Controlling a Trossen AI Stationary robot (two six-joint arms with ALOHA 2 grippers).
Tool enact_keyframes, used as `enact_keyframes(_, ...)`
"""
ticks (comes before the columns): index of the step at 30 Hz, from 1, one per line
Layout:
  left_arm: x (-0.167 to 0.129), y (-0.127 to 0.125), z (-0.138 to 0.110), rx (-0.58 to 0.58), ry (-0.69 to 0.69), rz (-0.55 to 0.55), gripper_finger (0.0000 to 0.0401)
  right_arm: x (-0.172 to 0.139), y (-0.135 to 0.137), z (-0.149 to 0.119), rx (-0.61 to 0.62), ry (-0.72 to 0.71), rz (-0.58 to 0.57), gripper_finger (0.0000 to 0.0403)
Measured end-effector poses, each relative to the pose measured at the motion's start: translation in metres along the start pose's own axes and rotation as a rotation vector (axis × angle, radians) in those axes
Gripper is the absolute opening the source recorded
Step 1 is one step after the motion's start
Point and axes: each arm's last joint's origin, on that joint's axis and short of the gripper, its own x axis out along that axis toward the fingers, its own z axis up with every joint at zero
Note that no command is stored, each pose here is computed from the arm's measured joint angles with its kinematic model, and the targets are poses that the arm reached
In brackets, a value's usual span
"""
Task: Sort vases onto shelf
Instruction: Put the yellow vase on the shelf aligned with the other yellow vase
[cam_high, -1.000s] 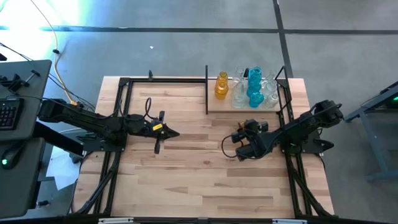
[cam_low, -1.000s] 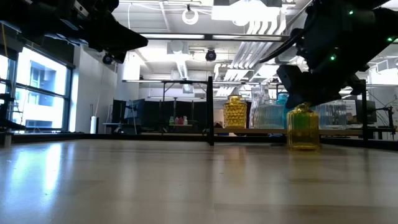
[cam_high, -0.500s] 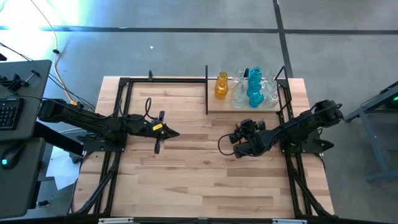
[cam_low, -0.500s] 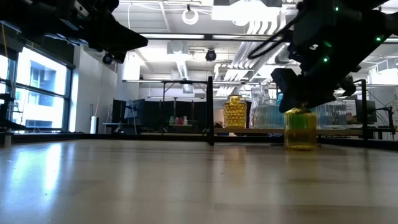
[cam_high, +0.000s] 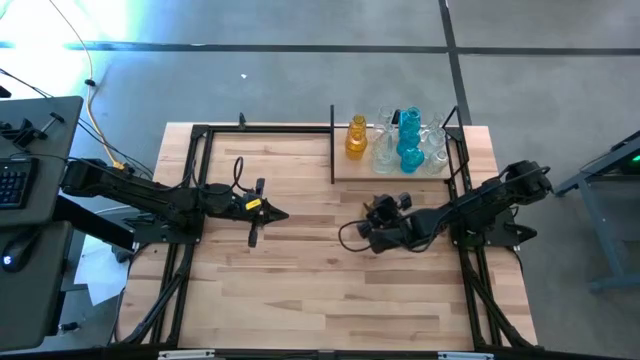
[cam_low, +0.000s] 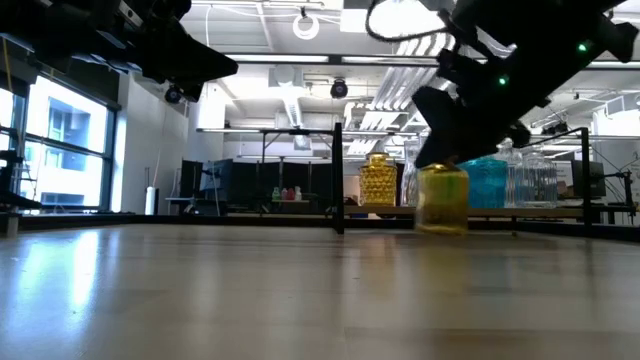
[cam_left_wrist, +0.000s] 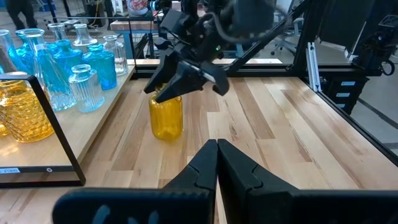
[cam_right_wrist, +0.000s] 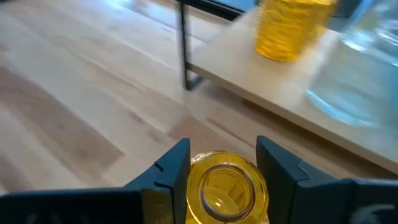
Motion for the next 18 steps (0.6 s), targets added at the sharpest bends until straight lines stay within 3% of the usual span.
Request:
enact_keyframes(8, 0.0, 0.0, 0.0, 0.0, 0.0, 0.0, 0.0, 0.021, 0.007, 0.048, -0.055, -0.045, 0.002, 0.012)
enact_keyframes(13, 0.0, 0.0, 0.0, 0.0, 0.0, 0.0, 0.0, 0.043, -0.002, 0.087, -0.07, -0.073, -0.051, 0.012)
enact_keyframes(18, 0.0, 0.0, 0.0, 0.0, 0.001, 0.0, 0.0, 0.063, -0.02, 0.104, -0.041, -0.077, -0.102, 0.012)
